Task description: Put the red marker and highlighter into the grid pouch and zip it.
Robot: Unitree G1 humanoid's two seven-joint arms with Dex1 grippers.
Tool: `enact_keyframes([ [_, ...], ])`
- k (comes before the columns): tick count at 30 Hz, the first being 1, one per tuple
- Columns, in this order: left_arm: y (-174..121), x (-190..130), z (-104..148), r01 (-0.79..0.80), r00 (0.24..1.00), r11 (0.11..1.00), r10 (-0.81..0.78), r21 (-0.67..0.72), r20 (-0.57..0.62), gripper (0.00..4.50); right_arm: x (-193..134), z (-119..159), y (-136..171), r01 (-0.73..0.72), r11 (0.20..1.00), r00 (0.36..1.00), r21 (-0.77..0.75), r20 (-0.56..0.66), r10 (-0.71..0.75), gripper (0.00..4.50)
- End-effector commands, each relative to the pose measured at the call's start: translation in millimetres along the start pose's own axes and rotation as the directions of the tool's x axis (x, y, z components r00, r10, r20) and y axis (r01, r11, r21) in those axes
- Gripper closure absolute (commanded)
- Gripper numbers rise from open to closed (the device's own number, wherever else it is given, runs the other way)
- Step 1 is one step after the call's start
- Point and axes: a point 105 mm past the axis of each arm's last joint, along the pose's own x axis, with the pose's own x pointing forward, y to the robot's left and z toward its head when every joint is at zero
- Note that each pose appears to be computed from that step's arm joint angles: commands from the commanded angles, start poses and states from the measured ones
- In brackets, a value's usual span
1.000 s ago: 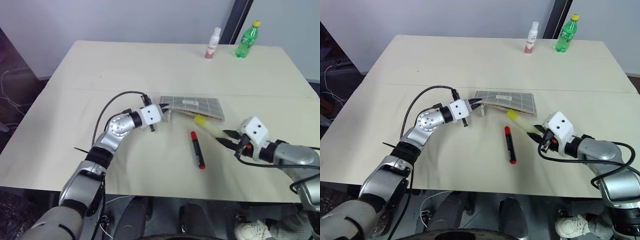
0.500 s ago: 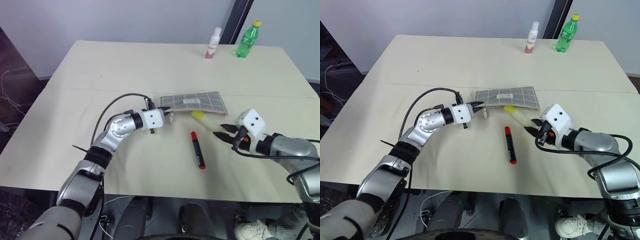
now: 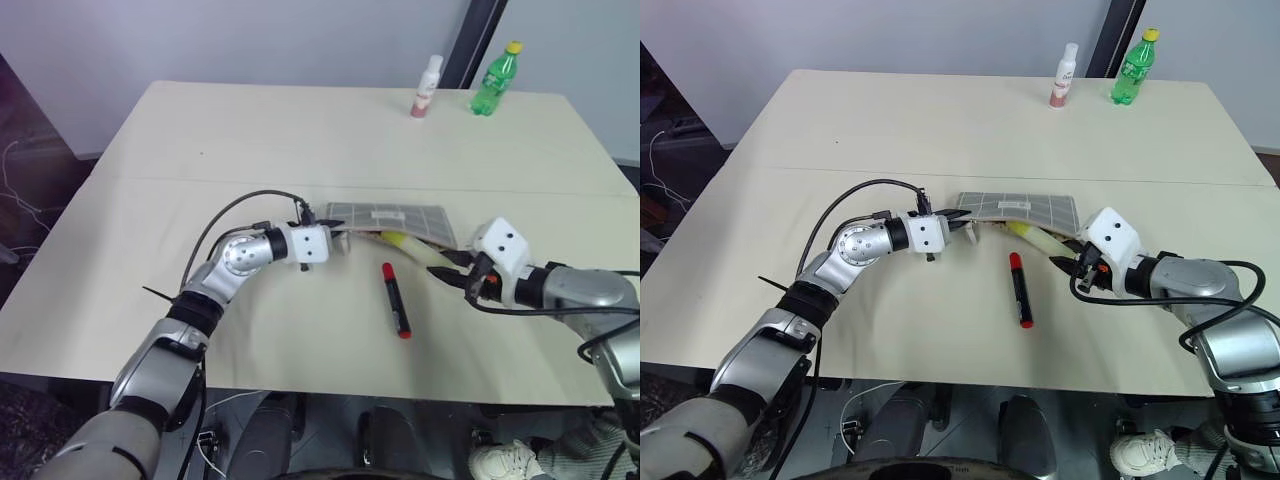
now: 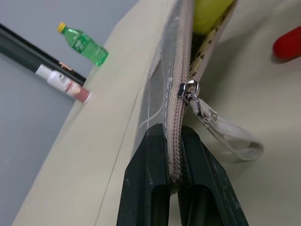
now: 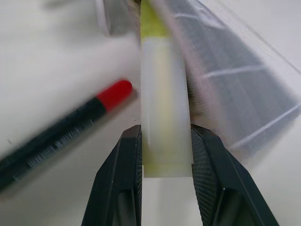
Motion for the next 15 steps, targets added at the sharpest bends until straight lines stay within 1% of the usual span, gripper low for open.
enact_keyframes([
  [1, 7.5, 3.2, 21.6, -0.021, 0.995, 0.999, 0.019, 0.027, 0.096, 4.50, 10.4, 12.0, -0.2, 0.020, 0.998, 1.000, -0.052, 0.017, -0.019, 3.64],
  [2, 8.4, 3.4, 23.1, -0.022, 0.995, 0.999, 0.018, 0.035, 0.103, 4.50, 14.0, 15.9, -0.6, 0.023, 0.998, 0.999, -0.054, 0.025, -0.022, 3.64],
  [6, 9.1, 1.8, 29.0, -0.014, 0.990, 0.999, 0.008, 0.040, 0.141, 4.50, 30.9, 32.1, -2.1, 0.023, 0.987, 0.999, -0.159, 0.034, -0.018, 3.64],
  [11, 8.6, 0.9, 28.1, -0.005, 0.989, 1.000, 0.002, 0.020, 0.145, 4.50, 48.1, 52.8, 0.8, 0.023, 0.964, 0.997, -0.266, 0.074, -0.003, 3.64],
  [12, 9.4, 0.3, 27.7, -0.007, 0.990, 1.000, 0.005, 0.015, 0.144, 4.50, 49.8, 54.4, 2.5, 0.020, 0.957, 0.997, -0.289, 0.082, 0.004, 3.64],
  [15, 10.7, -1.7, 25.8, -0.014, 0.991, 1.000, 0.013, 0.008, 0.136, 4.50, 50.0, 50.6, -0.3, 0.040, 0.959, 0.996, -0.282, 0.087, -0.015, 3.64],
])
